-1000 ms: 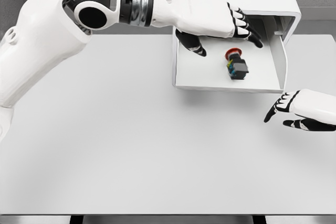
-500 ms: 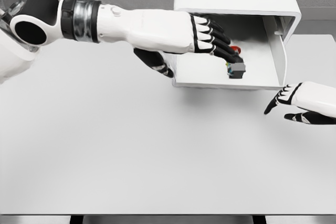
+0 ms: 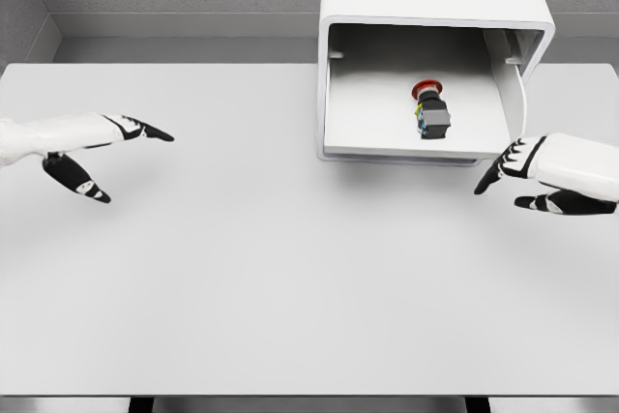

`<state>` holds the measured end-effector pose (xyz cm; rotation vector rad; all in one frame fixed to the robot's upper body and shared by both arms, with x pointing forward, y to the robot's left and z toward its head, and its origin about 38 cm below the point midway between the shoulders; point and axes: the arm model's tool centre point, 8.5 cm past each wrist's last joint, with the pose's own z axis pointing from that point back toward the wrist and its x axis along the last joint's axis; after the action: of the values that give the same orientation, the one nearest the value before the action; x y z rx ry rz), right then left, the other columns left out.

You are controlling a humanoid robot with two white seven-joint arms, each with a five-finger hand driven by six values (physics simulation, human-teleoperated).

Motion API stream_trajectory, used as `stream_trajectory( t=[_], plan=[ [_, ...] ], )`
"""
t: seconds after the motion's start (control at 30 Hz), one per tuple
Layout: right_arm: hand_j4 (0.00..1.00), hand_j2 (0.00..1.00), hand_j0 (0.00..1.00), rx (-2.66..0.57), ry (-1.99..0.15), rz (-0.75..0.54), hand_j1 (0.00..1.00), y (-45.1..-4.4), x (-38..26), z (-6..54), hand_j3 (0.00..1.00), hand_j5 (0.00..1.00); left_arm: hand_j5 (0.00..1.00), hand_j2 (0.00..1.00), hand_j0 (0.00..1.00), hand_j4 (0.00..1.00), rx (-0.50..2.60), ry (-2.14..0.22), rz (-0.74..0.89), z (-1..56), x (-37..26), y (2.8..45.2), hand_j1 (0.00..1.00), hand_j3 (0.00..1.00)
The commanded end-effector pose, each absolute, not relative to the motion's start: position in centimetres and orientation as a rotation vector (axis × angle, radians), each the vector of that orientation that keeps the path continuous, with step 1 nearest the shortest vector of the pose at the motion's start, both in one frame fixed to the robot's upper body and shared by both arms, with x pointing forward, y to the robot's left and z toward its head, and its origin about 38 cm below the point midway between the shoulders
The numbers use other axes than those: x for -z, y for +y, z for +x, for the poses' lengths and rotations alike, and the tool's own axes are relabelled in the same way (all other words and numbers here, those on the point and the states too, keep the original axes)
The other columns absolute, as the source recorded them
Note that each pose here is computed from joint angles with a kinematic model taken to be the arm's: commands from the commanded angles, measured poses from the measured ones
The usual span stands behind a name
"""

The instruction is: Slide open multi-storey tabletop storage cabinets and put open load switch and slide close multi-storey tabletop storage cabinets

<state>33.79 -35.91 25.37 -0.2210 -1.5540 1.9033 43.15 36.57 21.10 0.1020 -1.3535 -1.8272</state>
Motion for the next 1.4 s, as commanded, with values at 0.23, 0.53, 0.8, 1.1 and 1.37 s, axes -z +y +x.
stream_trajectory(
  t=[0.23, 0.53, 0.8, 1.1, 1.37],
  plan=[
    [0.67, 0.67, 0.67, -1.946, -1.566, -0.152, 0.67, -33.6, -24.6, 34.5, 0.67, 0.67, 1.00, 1.00, 1.00, 1.00, 1.857, -1.351, 0.094, 43.1, -20.7, 35.6, 1.00, 1.00],
    [0.68, 0.68, 0.68, -1.959, -1.578, -0.170, 0.68, -32.8, -24.5, 35.7, 0.68, 0.68, 1.00, 1.00, 1.00, 1.00, 1.862, -1.355, 0.089, 43.0, -20.8, 35.4, 1.00, 1.00],
    [0.68, 0.68, 0.68, -1.975, -1.581, -0.152, 0.68, -31.2, -23.6, 37.3, 0.68, 0.68, 1.00, 1.00, 1.00, 1.00, 1.863, -1.355, 0.087, 43.0, -20.7, 35.3, 1.00, 1.00],
    [0.69, 0.69, 0.69, -1.949, -1.574, -0.174, 0.69, -31.1, -23.3, 39.6, 0.69, 0.69, 1.00, 1.00, 1.00, 1.00, 1.875, -1.355, 0.072, 42.7, -20.5, 34.9, 1.00, 1.00],
    [0.71, 0.71, 0.71, -1.907, -1.568, -0.193, 0.71, -31.3, -23.3, 42.0, 0.71, 0.71, 1.00, 1.00, 1.00, 1.00, 1.876, -1.354, 0.073, 42.7, -20.4, 34.9, 1.00, 1.00]
  ],
)
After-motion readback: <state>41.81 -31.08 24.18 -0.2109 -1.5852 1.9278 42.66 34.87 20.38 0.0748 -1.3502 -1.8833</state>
